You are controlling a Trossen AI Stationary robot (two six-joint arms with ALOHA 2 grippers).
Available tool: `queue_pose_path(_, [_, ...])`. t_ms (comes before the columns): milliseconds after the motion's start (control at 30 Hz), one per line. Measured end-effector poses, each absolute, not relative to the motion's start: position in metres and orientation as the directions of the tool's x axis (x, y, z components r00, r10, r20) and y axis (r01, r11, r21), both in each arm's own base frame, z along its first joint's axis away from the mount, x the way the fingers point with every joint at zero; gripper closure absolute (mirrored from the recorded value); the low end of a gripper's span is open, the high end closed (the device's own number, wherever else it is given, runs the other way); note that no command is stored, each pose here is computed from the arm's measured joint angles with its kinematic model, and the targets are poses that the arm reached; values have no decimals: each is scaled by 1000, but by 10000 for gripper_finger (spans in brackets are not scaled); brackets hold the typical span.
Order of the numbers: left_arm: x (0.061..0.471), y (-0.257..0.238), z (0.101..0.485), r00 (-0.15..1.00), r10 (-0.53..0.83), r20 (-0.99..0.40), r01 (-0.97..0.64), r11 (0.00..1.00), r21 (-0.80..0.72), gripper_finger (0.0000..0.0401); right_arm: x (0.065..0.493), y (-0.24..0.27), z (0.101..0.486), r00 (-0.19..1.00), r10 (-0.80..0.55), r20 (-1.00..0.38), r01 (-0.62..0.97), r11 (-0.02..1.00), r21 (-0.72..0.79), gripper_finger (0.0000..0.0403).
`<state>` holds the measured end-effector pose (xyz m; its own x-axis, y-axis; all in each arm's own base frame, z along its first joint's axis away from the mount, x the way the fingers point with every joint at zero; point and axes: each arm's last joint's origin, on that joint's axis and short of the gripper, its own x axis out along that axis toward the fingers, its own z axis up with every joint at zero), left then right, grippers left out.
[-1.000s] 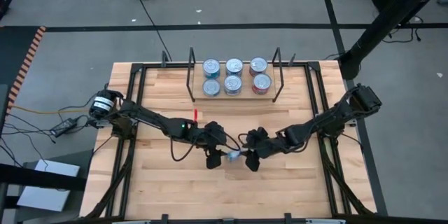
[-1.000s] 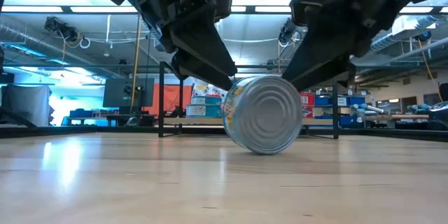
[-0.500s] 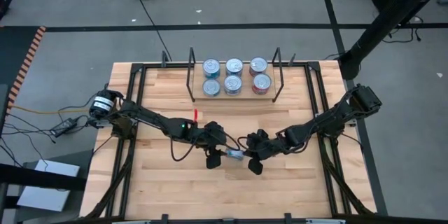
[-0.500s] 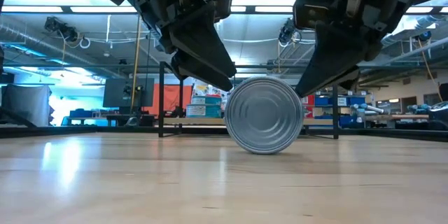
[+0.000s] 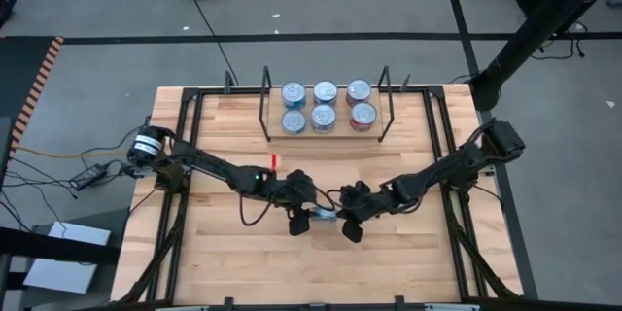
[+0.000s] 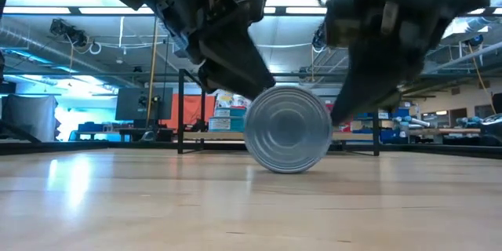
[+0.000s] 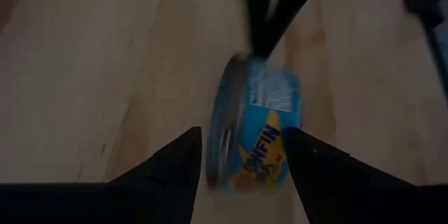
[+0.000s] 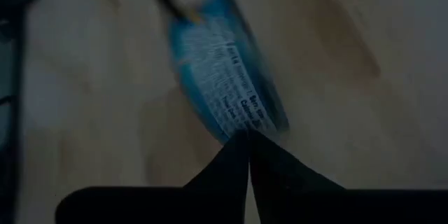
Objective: Stack canned seafood by type on shelf
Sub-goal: Stack the yellow-blue tuna can on top of the yellow-blue tuna can on the shelf
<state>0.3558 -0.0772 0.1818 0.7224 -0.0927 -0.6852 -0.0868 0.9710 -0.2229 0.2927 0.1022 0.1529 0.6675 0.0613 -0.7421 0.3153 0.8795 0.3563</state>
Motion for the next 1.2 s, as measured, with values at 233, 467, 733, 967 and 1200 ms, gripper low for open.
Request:
queue_pose_path(233, [358, -87, 177, 731, -139, -668, -30, 972, -235, 192, 296, 100, 136, 655, -63, -753, 478, 806, 349, 378])
queue_pose_path(467, [354, -96, 175, 719, -114, -685, 22, 990, -142, 216, 295, 101, 155, 715, -83, -694, 459, 804, 377, 378])
queue_pose_path(733, [362, -94, 201, 681, 41, -731, 51, 993, 104, 321, 291, 105, 172, 766, -58, -640, 391, 832, 394, 378])
queue_pose_path(967, [372, -92, 226, 711, 77, -700, 57, 985, 166, 379, 291, 106, 174, 773, -58, -632, 386, 834, 395, 378])
queue_pose_path(1200, [364, -69, 203, 641, 164, -750, -159, 984, 79, 383, 294, 98, 173, 773, -103, -626, 409, 836, 366, 378])
